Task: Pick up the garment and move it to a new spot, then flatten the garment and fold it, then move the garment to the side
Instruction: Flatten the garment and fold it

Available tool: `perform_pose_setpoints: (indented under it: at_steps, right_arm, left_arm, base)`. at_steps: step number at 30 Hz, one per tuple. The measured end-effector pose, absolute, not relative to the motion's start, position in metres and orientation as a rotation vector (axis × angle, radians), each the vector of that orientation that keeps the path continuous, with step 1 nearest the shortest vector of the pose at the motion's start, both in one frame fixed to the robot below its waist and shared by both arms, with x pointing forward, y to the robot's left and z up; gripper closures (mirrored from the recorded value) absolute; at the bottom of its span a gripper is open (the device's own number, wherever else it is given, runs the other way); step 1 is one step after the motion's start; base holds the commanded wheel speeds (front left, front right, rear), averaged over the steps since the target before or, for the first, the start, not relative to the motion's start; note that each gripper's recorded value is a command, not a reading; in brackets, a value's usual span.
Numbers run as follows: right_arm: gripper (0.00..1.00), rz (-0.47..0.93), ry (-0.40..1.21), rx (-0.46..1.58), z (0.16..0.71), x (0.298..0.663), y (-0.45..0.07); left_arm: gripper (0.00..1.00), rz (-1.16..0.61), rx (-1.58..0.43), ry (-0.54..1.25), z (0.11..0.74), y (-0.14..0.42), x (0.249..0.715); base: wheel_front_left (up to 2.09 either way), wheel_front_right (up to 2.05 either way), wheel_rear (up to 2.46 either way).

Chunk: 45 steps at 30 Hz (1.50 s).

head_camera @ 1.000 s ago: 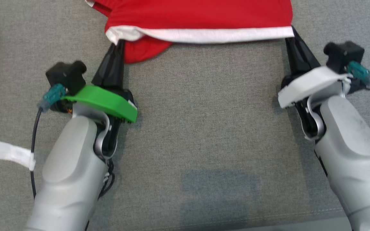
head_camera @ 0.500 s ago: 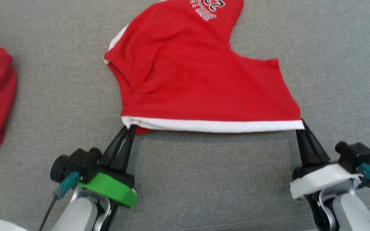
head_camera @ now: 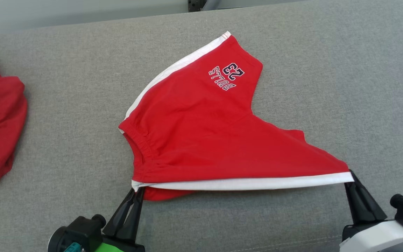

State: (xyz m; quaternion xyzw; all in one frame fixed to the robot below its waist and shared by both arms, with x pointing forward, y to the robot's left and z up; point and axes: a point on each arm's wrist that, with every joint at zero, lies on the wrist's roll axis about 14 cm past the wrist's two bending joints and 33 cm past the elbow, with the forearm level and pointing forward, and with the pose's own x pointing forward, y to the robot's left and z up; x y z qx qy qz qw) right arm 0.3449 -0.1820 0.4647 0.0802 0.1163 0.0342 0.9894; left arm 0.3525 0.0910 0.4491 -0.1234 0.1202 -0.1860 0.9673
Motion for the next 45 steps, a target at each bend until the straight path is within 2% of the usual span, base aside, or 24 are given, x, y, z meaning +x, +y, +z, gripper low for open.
perform_pose_setpoints:
  at_steps: [6,13,18,23,28,39,40,41,42,43,45]
  right_arm:
    - [1.00,0.066,0.188,0.093,0.482,0.366,-0.194]
    - [1.00,0.137,0.072,-0.006,0.507,0.445,-0.202]
    - [1.00,0.209,0.049,-0.057,0.506,0.506,-0.193]
    - [1.00,0.324,0.033,-0.079,0.498,0.564,-0.155]
    - [1.00,0.449,0.083,-0.093,0.469,0.604,-0.105]
    - [1.00,0.544,0.197,-0.076,0.401,0.646,-0.053]
    - [1.00,0.549,0.197,-0.074,0.398,0.648,-0.050]
    - [0.73,0.551,0.197,-0.073,0.396,0.650,-0.048]
    - [0.02,0.551,0.196,-0.070,0.395,0.652,-0.047]
    - [0.00,0.547,0.184,-0.065,0.397,0.654,-0.047]
    - [0.00,0.543,0.177,-0.064,0.396,0.654,-0.048]
  left_arm:
    - [1.00,-0.376,-0.273,0.250,0.458,0.089,0.354]
    - [1.00,-0.377,-0.263,0.194,0.470,0.092,0.391]
    - [1.00,-0.361,-0.265,0.144,0.473,0.098,0.424]
    - [1.00,-0.309,-0.286,0.137,0.463,0.112,0.446]
    - [1.00,-0.269,-0.285,0.167,0.444,0.124,0.459]
    - [1.00,-0.265,-0.277,0.255,0.405,0.127,0.470]
    - [0.94,-0.265,-0.275,0.261,0.403,0.127,0.471]
    - [0.62,-0.260,-0.274,0.267,0.400,0.129,0.471]
    - [0.13,-0.257,-0.274,0.272,0.397,0.129,0.471]
    - [0.00,-0.255,-0.273,0.272,0.397,0.130,0.471]
    - [0.00,-0.254,-0.273,0.271,0.396,0.130,0.471]
  base:
    - [0.00,0.00,0.00]
    - [0.00,0.00,0.00]
    - [0.00,0.00,0.00]
    - [0.00,0.00,0.00]
    - [0.00,0.00,0.00]
    - [0.00,0.00,0.00]
    - [0.00,0.00,0.00]
    - [0.00,0.00,0.00]
    - [0.00,0.00,0.00]
    - [0.00,0.00,0.00]
    - [0.00,0.00,0.00]
